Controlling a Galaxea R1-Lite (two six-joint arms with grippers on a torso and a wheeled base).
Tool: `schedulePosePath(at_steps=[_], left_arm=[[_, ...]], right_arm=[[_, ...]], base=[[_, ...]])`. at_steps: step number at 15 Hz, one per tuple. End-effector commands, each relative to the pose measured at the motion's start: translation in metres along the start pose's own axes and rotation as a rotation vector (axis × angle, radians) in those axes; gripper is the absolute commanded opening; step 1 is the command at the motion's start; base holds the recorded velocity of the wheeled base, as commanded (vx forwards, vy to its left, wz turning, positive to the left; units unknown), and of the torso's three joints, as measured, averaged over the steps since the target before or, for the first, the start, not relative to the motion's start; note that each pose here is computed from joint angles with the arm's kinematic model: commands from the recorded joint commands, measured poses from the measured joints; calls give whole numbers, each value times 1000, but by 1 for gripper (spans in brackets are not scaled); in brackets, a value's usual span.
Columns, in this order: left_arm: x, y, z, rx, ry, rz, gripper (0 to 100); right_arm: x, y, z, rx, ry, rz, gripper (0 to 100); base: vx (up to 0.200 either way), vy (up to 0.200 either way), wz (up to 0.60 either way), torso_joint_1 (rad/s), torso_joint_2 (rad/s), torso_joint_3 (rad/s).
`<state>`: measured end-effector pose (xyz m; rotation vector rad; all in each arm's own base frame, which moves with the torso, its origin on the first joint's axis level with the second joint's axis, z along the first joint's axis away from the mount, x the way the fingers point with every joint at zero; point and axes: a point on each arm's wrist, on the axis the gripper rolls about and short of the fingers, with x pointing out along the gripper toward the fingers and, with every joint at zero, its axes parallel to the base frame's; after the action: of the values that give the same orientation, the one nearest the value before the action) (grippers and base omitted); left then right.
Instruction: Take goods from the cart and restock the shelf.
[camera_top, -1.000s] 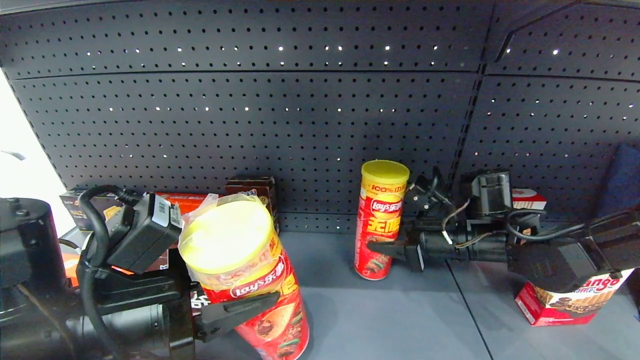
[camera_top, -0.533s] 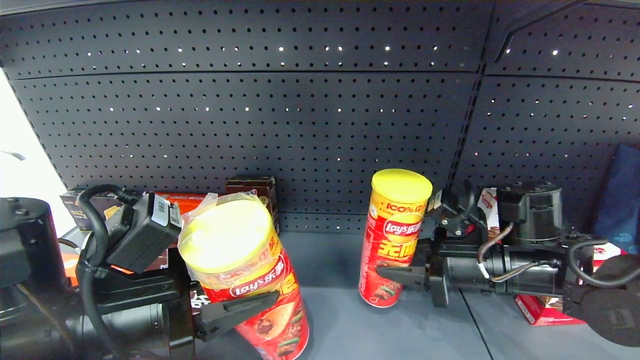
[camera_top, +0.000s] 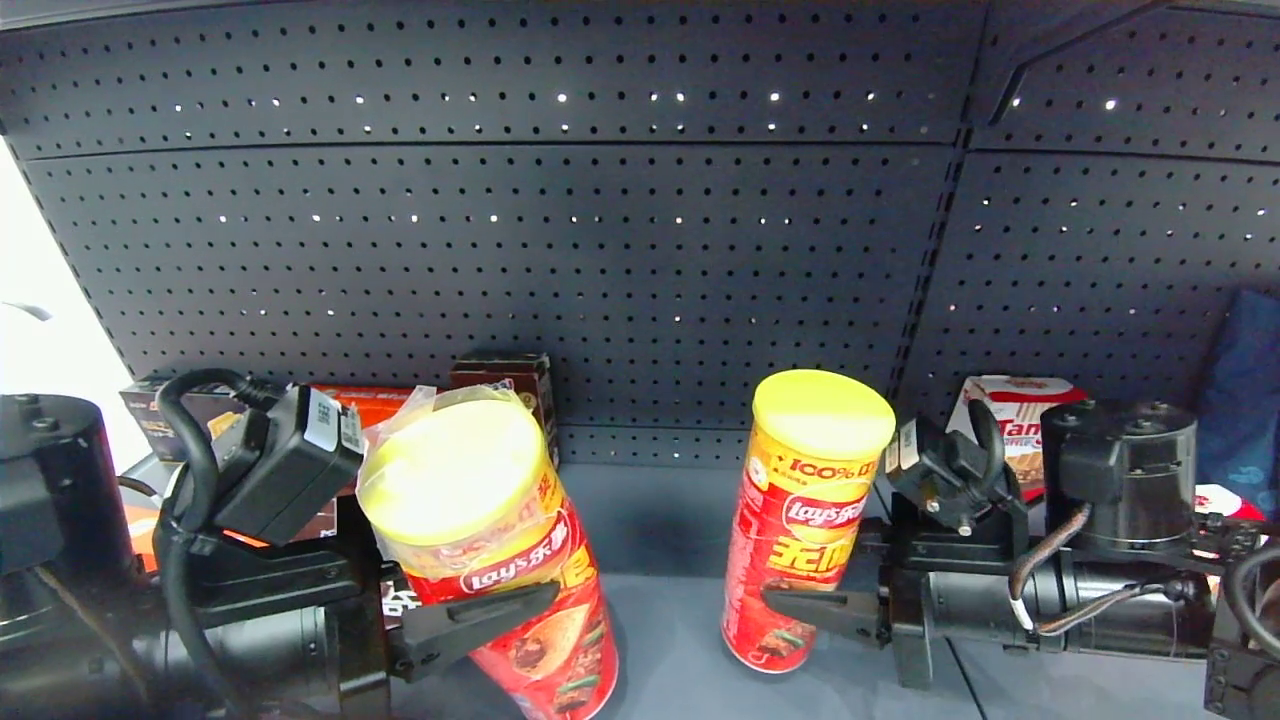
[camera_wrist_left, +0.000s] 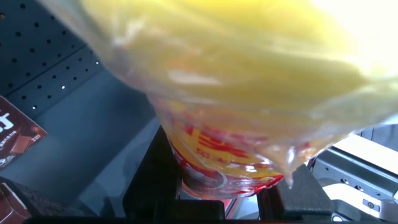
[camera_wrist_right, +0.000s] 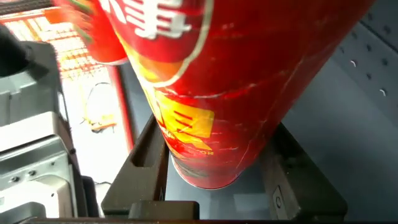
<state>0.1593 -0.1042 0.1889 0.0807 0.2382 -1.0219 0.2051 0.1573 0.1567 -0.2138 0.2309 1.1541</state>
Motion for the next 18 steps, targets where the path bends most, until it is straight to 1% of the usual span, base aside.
schedulePosePath(at_steps=[1,5,9,14,15,18], left_arm=[[0,0,0,-1,1,0,0],[1,0,-1,-2,3,0,0],[1,0,-1,-3,6,-1,0],[0,0,-2,-4,6,1,0],[-1,3,-2,-5,5,13,0],[-1,3,-2,-5,7,14,0]], right_arm=[[1,5,-6,0,4,10,0],[-1,8,-17,22,38,15,0],[5,6,-25,40,67,21,0],[15,1,-28,39,65,21,0],[15,1,-28,39,65,21,0],[17,1,-30,41,73,24,0]], base=[[0,0,0,0,0,0],[0,0,0,0,0,0],[0,0,0,0,0,0],[0,0,0,0,0,0],[0,0,0,0,0,0],[0,0,0,0,0,0]])
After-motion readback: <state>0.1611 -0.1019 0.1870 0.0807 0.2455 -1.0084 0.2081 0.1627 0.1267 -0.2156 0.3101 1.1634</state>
